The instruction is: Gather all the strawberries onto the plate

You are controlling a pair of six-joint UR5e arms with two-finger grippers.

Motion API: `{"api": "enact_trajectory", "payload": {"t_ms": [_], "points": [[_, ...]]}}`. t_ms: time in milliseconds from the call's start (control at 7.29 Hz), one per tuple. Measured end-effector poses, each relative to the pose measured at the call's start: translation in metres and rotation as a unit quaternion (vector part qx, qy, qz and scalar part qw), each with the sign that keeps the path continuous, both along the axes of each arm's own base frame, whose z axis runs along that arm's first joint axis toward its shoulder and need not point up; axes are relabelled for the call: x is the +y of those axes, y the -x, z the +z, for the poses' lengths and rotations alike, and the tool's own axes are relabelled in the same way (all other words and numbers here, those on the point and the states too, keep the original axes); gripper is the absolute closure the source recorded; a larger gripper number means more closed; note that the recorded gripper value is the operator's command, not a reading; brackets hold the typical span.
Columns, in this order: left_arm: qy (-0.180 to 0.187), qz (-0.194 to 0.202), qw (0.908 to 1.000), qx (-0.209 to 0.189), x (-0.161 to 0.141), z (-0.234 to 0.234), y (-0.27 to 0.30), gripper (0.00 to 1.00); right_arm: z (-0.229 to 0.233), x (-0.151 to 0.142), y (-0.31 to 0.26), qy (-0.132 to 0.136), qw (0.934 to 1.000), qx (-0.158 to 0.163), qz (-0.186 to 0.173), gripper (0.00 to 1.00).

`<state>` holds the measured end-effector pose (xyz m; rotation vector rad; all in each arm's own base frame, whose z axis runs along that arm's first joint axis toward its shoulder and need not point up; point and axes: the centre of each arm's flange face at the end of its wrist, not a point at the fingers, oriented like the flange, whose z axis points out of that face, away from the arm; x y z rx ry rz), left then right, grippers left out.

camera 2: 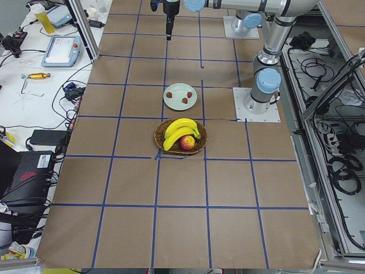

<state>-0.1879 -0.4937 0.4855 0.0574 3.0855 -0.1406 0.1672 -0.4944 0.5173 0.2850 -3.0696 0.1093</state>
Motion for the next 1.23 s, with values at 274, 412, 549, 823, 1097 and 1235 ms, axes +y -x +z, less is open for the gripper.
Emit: {"api": "enact_trajectory", "payload": {"t_ms": [274, 412, 549, 823, 1097, 1235], "points": [[0.005, 0.015, 0.9998, 0.008, 0.0033, 0.0025, 0.0012, 0.0, -0.0008, -0.0002, -0.0024, -0.003, 0.9999, -0.012, 0.0, 0.0], [0.005, 0.023, 0.9995, 0.02, 0.0036, 0.0032, 0.0039, 0.0, -0.0023, -0.0001, -0.0034, -0.004, 0.9998, -0.017, 0.0, 0.0], [0.003, 0.025, 0.9993, 0.027, 0.0034, 0.0027, 0.0057, 0.0, -0.0036, 0.0003, -0.0039, -0.006, 0.9998, -0.019, 0.001, 0.0], [-0.001, 0.002, 0.9996, 0.027, 0.0029, 0.0022, 0.0066, 0.0, -0.0046, 0.0018, -0.0045, -0.007, 0.9998, -0.019, 0.001, 0.0], [-0.005, -0.015, 0.9995, 0.026, 0.0019, 0.0003, 0.0069, 0.0, -0.0047, 0.0024, -0.0044, -0.007, 0.9998, -0.019, -0.003, 0.0], [-0.005, -0.017, 0.9995, 0.026, 0.0015, -0.0002, 0.0068, 0.0, -0.0047, 0.0025, -0.0044, -0.007, 0.9998, -0.019, -0.005, 0.0]]}}
